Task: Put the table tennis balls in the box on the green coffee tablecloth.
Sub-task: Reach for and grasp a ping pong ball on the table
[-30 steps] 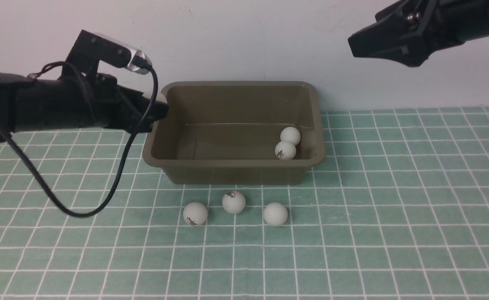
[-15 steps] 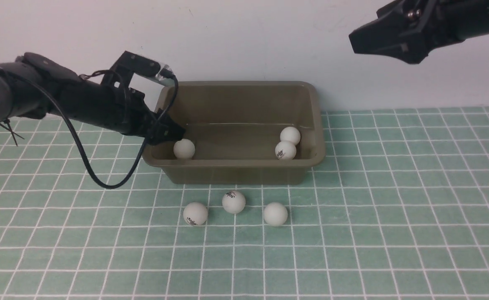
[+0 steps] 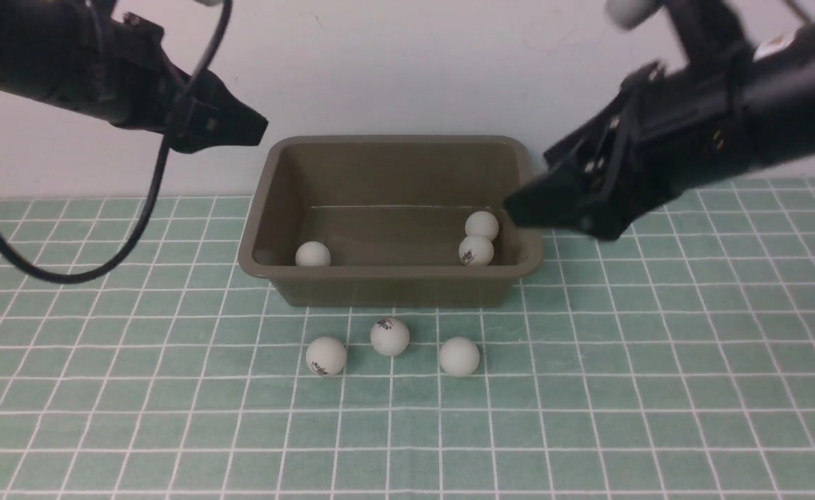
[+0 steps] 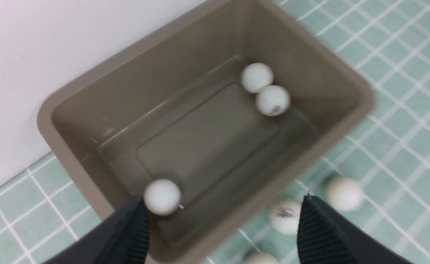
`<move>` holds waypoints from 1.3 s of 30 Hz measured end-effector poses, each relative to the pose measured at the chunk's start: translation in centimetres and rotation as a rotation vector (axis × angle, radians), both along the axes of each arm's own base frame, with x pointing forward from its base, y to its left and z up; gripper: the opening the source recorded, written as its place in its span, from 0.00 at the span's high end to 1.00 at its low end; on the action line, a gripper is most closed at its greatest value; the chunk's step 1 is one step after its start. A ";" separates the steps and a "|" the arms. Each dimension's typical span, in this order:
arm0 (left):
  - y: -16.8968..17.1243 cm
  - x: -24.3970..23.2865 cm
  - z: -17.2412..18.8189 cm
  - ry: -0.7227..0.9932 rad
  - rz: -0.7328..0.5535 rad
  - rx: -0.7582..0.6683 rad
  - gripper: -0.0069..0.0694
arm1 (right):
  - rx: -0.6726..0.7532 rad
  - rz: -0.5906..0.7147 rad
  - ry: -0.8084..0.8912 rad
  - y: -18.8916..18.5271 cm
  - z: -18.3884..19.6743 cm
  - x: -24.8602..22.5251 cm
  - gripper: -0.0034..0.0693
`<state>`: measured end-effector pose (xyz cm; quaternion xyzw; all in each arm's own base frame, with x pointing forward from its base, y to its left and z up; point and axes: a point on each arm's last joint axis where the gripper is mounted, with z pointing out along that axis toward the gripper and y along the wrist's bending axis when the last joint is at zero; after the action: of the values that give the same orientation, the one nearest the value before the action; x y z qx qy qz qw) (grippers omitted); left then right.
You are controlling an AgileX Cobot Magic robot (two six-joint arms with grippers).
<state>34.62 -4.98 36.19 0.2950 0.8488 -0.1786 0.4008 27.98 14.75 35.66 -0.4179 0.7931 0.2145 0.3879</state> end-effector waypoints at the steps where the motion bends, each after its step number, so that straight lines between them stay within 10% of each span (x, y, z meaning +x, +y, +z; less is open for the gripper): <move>1: 0.0 -0.4 0.4 -0.002 -0.004 0.003 0.27 | -0.003 -0.002 0.005 0.2 -0.5 -0.1 0.30; 20: 0.3 -11.2 7.3 0.064 0.002 0.041 0.33 | -0.056 -0.292 0.274 2.4 -16.5 1.2 0.30; 39: 0.4 -11.5 7.3 0.071 0.009 0.053 0.35 | -0.076 -0.228 0.309 6.8 -19.7 5.1 0.27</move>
<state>23.07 -4.60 43.52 0.2952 0.8683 -0.1645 0.3632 33.04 21.54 15.92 -0.3020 0.8928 0.2007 0.2673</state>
